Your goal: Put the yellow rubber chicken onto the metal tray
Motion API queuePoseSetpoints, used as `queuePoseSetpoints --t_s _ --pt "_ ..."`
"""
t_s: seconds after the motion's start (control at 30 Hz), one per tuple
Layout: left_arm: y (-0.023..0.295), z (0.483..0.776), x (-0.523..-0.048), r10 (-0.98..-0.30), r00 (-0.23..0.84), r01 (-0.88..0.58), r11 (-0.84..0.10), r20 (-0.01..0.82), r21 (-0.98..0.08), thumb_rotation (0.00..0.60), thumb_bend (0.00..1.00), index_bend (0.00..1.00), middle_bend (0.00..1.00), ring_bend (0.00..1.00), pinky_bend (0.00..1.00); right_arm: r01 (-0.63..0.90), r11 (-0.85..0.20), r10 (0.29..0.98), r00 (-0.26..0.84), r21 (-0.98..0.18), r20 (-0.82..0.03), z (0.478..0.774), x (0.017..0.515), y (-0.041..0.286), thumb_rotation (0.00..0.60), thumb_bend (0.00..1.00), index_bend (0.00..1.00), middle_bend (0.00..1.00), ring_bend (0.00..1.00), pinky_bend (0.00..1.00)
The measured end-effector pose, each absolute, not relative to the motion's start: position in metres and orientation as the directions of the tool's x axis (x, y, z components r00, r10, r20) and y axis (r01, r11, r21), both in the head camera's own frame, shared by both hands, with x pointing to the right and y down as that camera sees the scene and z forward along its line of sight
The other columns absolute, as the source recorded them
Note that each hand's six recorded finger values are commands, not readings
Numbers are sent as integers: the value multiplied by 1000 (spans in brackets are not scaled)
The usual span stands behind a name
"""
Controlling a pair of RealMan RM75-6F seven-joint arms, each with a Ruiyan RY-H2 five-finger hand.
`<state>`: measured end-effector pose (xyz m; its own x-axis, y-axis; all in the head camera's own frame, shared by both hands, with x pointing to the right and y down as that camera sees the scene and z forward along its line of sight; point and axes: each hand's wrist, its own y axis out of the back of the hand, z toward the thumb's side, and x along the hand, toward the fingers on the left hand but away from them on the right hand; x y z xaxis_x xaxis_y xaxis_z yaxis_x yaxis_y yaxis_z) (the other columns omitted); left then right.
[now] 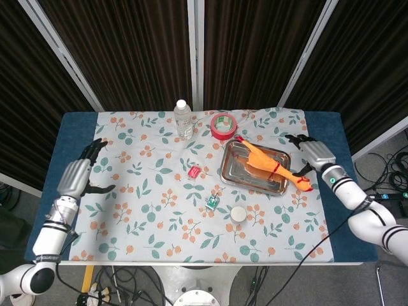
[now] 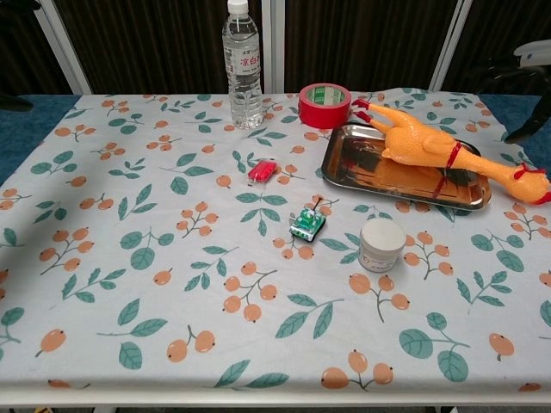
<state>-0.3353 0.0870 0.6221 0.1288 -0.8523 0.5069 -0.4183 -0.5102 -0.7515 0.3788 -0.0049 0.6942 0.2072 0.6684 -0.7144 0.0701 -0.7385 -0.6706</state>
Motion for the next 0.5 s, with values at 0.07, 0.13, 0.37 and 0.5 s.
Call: queuePoseSetpoints --t_s 0.07,0.13,0.37,0.5 --pt "89 619 -342 -856 123 -385 -508 503 -771 600 150 119 30 70 300 84 -720 687 225 -689 -691 679 383 1 600 212 8 246 115 224" --pt "92 618 -349 -860 114 -356 -502 497 -788 600 151 128 41 71 299 93 -701 704 241 -707 -668 664 387 10 600 280 39 269 136 243" --pt "116 611 -388 -884 50 -188 -465 465 -865 600 159 145 80 90 294 127 -615 779 246 -778 -576 609 416 73 600 327 84 200 82 246" --pt "137 608 -405 -892 31 -122 -451 451 -884 600 159 146 81 90 280 116 -575 811 213 -810 -546 589 435 115 600 327 33 115 1 163"
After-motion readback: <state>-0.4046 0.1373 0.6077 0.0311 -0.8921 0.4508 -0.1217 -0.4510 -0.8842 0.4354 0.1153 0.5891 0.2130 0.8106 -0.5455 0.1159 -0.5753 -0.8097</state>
